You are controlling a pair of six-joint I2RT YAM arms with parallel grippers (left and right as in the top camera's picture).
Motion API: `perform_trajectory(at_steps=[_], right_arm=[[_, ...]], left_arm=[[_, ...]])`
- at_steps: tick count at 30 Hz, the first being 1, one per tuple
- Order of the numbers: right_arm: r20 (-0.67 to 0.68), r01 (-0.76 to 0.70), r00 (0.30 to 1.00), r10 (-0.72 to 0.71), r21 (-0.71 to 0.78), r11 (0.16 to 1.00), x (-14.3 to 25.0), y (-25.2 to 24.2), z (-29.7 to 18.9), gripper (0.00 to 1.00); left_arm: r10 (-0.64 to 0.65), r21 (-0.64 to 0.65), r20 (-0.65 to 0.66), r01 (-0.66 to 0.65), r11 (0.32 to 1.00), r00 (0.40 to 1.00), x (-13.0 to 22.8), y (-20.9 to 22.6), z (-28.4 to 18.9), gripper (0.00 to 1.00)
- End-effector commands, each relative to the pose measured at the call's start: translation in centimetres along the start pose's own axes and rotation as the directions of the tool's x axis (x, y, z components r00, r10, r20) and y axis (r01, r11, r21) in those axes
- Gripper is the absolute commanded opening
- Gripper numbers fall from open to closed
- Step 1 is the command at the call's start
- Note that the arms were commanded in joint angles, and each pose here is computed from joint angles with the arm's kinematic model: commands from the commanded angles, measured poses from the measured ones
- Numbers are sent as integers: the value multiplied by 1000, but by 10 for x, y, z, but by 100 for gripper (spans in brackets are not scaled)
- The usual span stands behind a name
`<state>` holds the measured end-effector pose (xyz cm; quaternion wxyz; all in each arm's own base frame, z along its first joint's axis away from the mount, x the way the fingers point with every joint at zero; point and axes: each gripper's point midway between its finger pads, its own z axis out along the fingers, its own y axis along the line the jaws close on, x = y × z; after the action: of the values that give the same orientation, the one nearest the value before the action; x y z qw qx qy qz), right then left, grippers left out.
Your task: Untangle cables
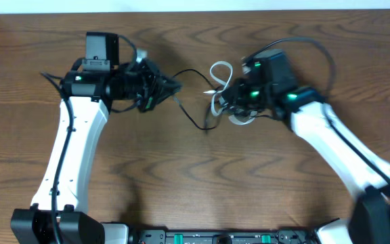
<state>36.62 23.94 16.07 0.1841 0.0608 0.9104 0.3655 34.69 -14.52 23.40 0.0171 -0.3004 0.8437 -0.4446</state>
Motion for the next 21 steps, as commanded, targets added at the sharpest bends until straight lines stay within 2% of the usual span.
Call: perform_trajectory(at_steps=[1,4,7,10,12,14,17,19,21], right_arm=[[144,80,986,-88,54,995,-17,10,-49,1],[227,104,967,-113,52,993,-24,23,-79,1],[289,184,945,-156,-72,980,-25,61,-107,1],[358,320,904,-232,-209,924,-24,104,-136,1],[432,352,869,-240,-201,914,-32,112,-154,1],[500,307,839,-215,-107,946,-45,97,-167,1],[579,82,800,-157,153,985,-62,35,-177,1],[612,-111,783,-109,310,944,-60,-13,-185,1],[622,-238,777,-96,431,871,-50,-50,-193,1]], left_arm=[[48,-276,297,37,960,954,-44,50,-22,8],[57,-373,367,91,923,928,-52,71,-33,7],[81,-464,432,145,874,898,-60,91,-46,7],[107,-532,475,189,825,873,-64,106,-59,7],[136,-583,510,225,780,850,-67,117,-71,7],[168,-630,541,264,731,824,-70,128,-84,8],[166,-649,600,355,673,782,-69,140,-100,8],[160,-645,631,399,652,759,-68,145,-107,7],[164,-647,635,403,647,755,-68,145,-108,7]])
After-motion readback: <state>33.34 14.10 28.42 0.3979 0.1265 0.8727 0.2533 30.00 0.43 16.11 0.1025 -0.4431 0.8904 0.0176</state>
